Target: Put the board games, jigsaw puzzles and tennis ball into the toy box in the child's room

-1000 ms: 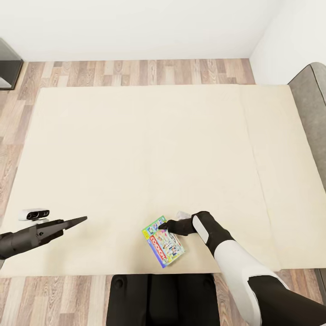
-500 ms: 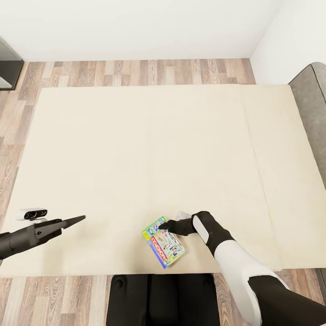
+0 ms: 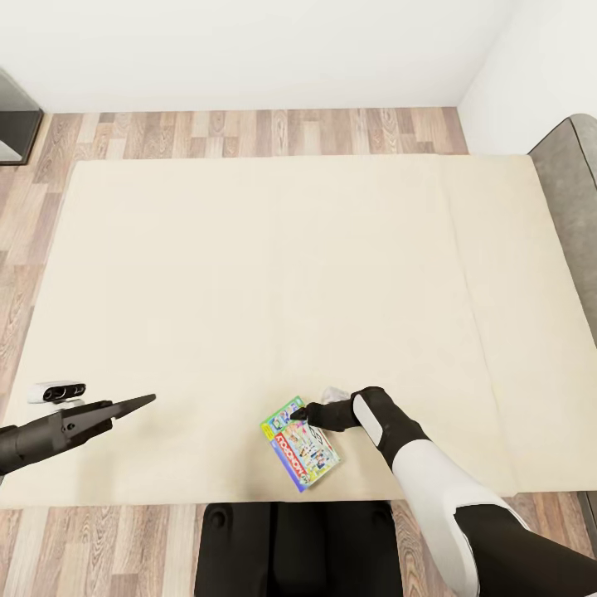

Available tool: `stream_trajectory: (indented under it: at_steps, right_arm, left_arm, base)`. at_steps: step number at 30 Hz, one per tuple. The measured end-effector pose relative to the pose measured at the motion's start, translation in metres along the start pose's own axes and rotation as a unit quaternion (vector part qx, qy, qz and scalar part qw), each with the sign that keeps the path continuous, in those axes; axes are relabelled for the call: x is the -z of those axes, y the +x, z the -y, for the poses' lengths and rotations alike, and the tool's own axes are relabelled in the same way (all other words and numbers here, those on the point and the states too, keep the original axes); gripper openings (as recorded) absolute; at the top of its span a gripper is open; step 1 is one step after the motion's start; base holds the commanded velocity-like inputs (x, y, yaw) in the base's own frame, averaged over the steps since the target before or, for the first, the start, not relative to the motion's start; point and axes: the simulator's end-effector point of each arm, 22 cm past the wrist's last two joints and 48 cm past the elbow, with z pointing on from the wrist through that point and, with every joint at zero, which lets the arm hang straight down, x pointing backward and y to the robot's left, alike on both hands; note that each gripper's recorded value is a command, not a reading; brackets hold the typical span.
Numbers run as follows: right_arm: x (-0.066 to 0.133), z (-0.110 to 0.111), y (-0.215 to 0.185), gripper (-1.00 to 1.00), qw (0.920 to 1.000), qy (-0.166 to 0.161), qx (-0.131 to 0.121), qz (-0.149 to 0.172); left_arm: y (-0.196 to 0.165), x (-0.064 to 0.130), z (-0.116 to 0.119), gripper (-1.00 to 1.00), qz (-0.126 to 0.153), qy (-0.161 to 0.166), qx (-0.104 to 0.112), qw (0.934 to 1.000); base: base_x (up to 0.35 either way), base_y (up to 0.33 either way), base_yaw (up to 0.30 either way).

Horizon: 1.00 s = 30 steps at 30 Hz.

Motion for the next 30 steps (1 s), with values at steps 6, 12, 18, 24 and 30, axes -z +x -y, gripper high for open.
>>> stream_trajectory:
  at_steps: [6,12,18,24,30]
  right_arm:
    - [0.0000,0.0004,0.0000,1.00,1.0000,0.001,0.000,0.000]
    - [0.0000,0.0009,0.0002,1.00,1.0000,0.002,0.000,0.000]
    - [0.0012,0.0035,-0.0004,1.00,1.0000,0.003,-0.001,0.000]
    - [0.0034,0.0063,-0.0020,1.00,1.0000,0.001,-0.002,0.002]
    - [0.0046,0.0027,-0.0024,1.00,0.9999,-0.012,-0.002,0.005]
  left_arm:
    - [0.0001,0.0000,-0.0001,1.00,0.000,0.000,0.000,1.0000]
    - [0.0001,0.0000,-0.0002,1.00,0.000,0.000,0.000,1.0000]
    - [0.0002,0.0000,-0.0003,1.00,0.000,-0.001,0.000,1.0000]
    - [0.0002,0.0000,-0.0003,1.00,0.000,-0.001,0.000,1.0000]
    - [0.0002,0.0001,-0.0004,1.00,0.000,-0.001,0.000,1.0000]
  base:
    - [0.000,0.000,0.000]
    - [0.000,0.000,0.000]
    - [0.000,0.000,0.000]
    - [0.000,0.000,0.000]
    - [0.000,0.000,0.000]
